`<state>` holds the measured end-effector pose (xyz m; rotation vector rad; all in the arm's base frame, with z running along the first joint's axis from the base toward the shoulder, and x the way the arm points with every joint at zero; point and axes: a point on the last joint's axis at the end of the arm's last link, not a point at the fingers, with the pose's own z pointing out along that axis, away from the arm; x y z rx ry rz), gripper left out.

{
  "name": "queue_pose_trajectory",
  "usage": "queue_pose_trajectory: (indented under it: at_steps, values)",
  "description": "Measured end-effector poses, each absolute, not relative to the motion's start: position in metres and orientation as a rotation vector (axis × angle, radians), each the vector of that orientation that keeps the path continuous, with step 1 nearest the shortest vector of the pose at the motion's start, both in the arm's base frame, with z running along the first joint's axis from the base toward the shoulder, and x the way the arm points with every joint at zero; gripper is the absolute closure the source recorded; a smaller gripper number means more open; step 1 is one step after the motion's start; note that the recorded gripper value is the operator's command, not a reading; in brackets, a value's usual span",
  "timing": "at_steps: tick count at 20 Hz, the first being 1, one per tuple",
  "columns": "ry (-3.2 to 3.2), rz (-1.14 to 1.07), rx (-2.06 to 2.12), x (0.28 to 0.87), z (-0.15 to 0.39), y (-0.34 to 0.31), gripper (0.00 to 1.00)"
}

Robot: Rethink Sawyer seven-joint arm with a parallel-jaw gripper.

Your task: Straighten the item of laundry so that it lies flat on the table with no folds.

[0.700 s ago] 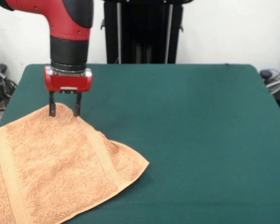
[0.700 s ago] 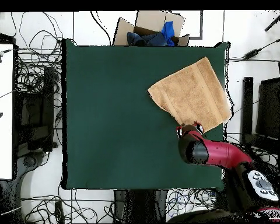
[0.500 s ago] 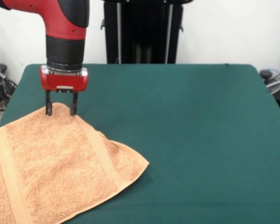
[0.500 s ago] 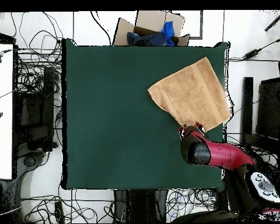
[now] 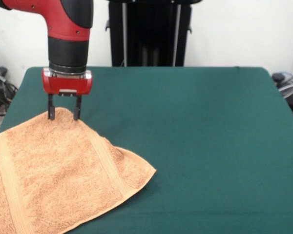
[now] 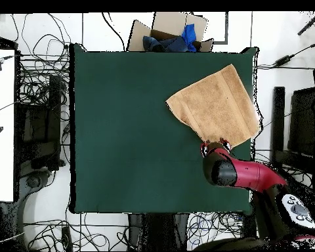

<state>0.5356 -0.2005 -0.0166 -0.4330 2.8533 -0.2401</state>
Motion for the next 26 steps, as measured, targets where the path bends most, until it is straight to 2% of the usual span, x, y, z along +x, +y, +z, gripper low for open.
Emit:
queue_pose_trajectory:
  at_steps: [14,26]
  values:
    - [2.863,-0.260,-0.355,0.511,0.014,-0.225,0.00]
    - [2.865,-0.251,-0.376,0.508,0.018,-0.214,0.00]
